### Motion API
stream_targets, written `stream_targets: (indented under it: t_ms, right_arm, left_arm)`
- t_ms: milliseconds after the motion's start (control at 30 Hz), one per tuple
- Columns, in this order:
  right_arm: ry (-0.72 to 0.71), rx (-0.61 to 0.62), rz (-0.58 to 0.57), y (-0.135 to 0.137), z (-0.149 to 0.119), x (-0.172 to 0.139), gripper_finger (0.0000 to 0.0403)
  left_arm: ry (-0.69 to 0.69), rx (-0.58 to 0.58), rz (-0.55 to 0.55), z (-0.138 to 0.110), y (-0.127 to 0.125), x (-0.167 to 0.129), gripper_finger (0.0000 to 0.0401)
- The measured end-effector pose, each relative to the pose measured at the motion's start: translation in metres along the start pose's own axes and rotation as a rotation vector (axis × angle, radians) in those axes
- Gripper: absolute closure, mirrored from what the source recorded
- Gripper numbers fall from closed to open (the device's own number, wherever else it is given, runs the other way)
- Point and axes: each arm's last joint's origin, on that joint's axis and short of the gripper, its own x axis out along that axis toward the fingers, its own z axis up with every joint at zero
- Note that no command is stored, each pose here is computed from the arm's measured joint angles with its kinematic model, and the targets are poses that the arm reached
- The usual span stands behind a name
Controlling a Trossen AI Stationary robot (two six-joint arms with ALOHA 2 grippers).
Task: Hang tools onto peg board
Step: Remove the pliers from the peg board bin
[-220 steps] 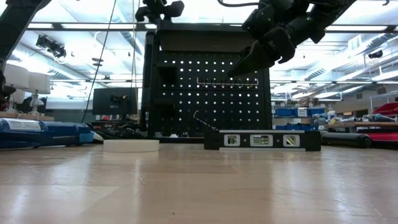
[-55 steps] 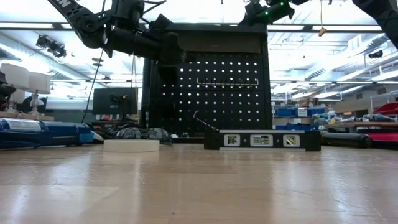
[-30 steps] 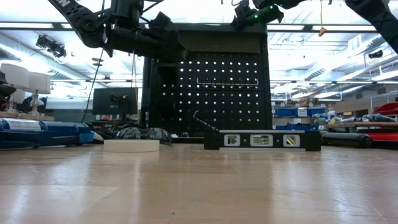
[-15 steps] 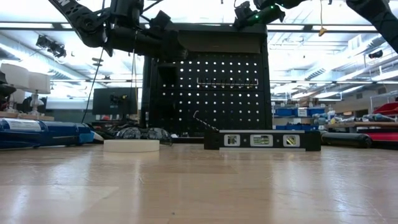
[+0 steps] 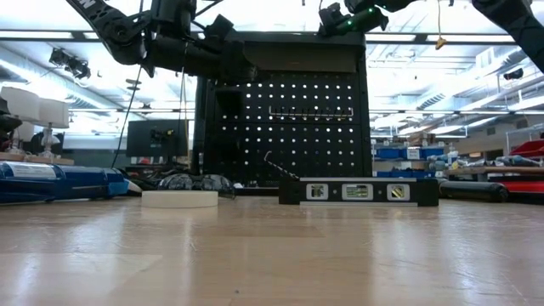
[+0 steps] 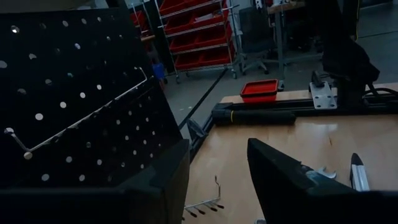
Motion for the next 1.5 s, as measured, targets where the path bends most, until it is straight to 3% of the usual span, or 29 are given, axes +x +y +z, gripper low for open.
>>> stream_targets:
  t_ms: [467, 800, 933, 1133, 1333, 1500]
  right_arm:
    - [-0.095, 0.0, 0.361, 0.012, 0.009, 0.004, 0.0211]
    - [-0.207, -0.098, 0.342, 0.018, 0.026, -0.007, 0.0213]
    - [-0.185, -0.11, 0.308, 0.013, 0.024, -0.017, 0.0213]
    - [-0.143, -0.139, 0.165, -0.006, 0.018, -0.028, 0.0213]
    - [-0.059, -0.181, 0.105, -0.012, 0.007, -0.027, 0.0213]
    - [-0.01, -0.144, 0.106, -0.013, 0.001, -0.027, 0.0213]
  left_arm:
    - [0.003, 0.001, -0.001, 0.0, 0.0, 0.0, 0.0236]
    - [0.003, 0.002, -0.001, 0.0, 0.0, 0.0, 0.0236]
    - [0.003, 0.003, -0.001, 0.0, 0.0, 0.0, 0.0236]
    - [0.008, 0.003, -0.003, -0.001, 0.0, 0.0, 0.0236]
    - [0.009, 0.003, -0.002, -0.001, 0.0, 0.0, 0.0236]
    - [0.009, 0.006, -0.003, -0.001, 0.0, 0.0, 0.0236]
